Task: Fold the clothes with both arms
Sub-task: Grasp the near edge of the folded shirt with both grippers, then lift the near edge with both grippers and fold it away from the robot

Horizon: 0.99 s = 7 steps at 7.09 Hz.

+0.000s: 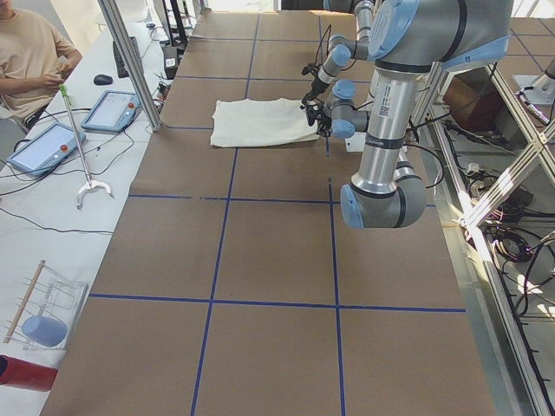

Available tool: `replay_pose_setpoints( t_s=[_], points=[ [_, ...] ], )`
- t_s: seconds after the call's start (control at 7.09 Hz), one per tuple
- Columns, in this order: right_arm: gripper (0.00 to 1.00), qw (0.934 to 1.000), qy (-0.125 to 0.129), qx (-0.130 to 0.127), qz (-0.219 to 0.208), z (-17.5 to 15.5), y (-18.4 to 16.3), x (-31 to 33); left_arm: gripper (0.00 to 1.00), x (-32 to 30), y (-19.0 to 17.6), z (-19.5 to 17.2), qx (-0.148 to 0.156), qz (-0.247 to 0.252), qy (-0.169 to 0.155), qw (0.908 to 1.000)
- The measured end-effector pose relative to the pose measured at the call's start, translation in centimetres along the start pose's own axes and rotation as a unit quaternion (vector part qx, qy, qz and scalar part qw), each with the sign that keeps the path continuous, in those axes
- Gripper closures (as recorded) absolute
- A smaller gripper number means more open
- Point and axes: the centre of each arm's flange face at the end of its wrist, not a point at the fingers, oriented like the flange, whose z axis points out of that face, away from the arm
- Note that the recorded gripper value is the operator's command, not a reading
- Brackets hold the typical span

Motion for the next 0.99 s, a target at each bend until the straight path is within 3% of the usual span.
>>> replay_pose_setpoints(
  t_s=[0.14, 0.42, 0.99],
  points=[
    [0.75, 1.0000, -0.001, 0.000, 0.003, 0.0, 0.0, -0.1, 1.00, 0.0, 0.0, -0.1, 0.000, 0.000, 0.000, 1.0000],
    [1.00, 0.9999, -0.001, -0.001, 0.010, -0.1, 0.2, 0.0, 1.00, 0.1, 0.0, -0.2, 0.000, 0.000, 0.002, 1.0000],
    [1.00, 0.9996, -0.014, -0.006, 0.024, -1.7, -0.6, -0.8, 1.00, 0.8, -0.2, -1.8, -0.003, 0.003, 0.013, 0.9999]
  ],
)
